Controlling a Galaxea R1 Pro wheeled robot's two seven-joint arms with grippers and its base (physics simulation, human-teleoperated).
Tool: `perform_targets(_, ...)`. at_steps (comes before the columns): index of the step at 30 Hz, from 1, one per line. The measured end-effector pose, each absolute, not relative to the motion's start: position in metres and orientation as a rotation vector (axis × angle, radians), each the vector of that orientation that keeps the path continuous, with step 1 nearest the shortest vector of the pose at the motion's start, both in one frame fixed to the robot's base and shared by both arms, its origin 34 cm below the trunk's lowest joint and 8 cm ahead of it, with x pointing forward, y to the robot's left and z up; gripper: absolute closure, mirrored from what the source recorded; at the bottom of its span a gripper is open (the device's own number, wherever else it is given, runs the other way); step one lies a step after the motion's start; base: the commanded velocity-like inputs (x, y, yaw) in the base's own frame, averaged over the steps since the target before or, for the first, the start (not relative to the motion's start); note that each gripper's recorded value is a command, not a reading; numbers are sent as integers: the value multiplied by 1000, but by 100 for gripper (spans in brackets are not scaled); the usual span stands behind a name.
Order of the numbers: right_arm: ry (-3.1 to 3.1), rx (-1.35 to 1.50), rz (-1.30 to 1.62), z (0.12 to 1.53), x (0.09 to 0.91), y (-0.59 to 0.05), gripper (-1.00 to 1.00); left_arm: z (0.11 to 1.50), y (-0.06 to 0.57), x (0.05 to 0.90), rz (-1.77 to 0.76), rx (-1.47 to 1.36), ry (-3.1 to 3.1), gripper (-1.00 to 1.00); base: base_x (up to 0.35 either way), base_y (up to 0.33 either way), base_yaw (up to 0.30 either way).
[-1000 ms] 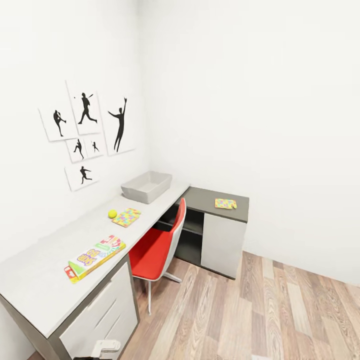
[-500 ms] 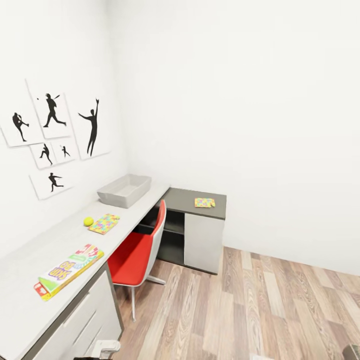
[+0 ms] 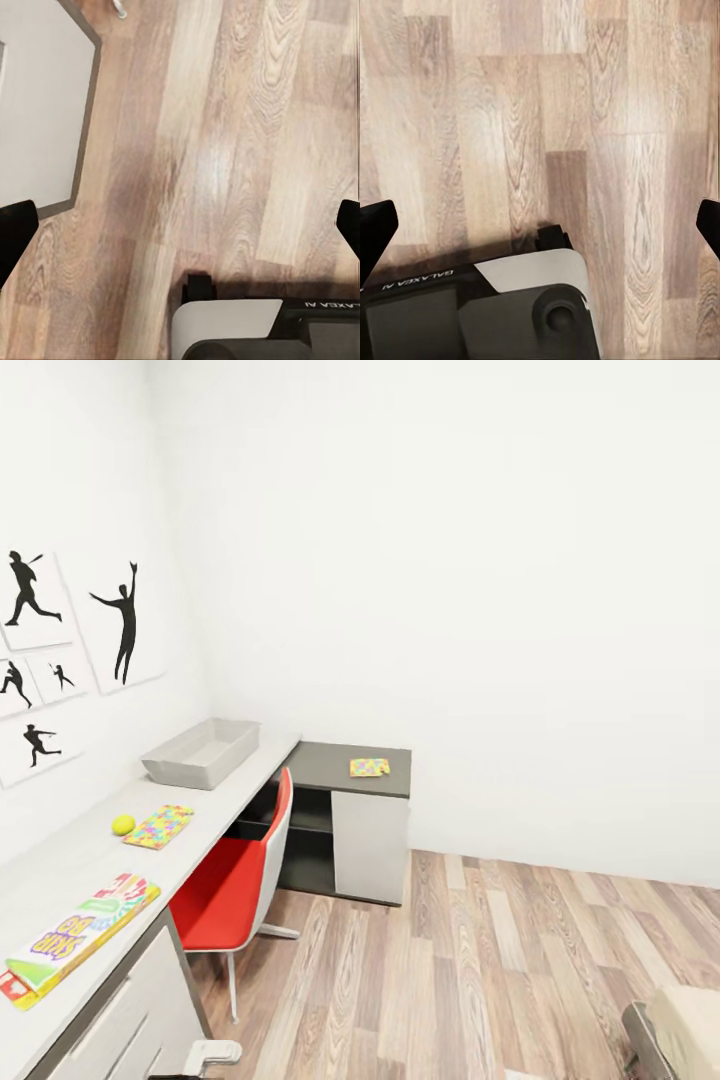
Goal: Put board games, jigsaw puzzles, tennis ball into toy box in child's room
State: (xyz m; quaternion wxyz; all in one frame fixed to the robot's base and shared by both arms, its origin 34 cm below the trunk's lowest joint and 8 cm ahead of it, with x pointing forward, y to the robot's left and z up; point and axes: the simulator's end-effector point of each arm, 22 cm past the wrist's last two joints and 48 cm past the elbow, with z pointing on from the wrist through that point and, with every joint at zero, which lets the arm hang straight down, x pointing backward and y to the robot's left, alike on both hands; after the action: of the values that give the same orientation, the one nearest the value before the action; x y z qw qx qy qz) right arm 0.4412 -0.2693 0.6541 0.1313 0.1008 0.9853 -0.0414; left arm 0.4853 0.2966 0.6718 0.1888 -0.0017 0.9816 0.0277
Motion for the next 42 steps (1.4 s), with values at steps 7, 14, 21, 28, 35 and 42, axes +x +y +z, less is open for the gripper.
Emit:
perform_targets(7, 2852, 332, -109, 663, 443, -271, -100, 684, 303, 491, 62, -26, 2742, -100, 0, 0, -277)
perform_targets(14, 2820, 353, -58, 720, 504, -275, -100, 754, 276, 554, -187, 10, 2739, -100, 0, 0, -276)
perform_targets(21, 2775, 375, -16, 792, 549, -287, -100, 860, 247, 596, -464, 79, 2679, -100, 0, 0, -277)
perform_targets(28, 2721, 667, 200, 815, 559, -294, -100, 883, 264, 602, -486, 77, 2623, -100, 0, 0, -277)
perform_targets(35, 2654, 833, 332, 825, 560, -300, -100, 909, 260, 600, -682, 36, 2551, -100, 0, 0, -277)
perform_targets(42, 2640, 851, 328, 828, 558, -310, -100, 918, 254, 598, -733, 44, 2534, -100, 0, 0, -277)
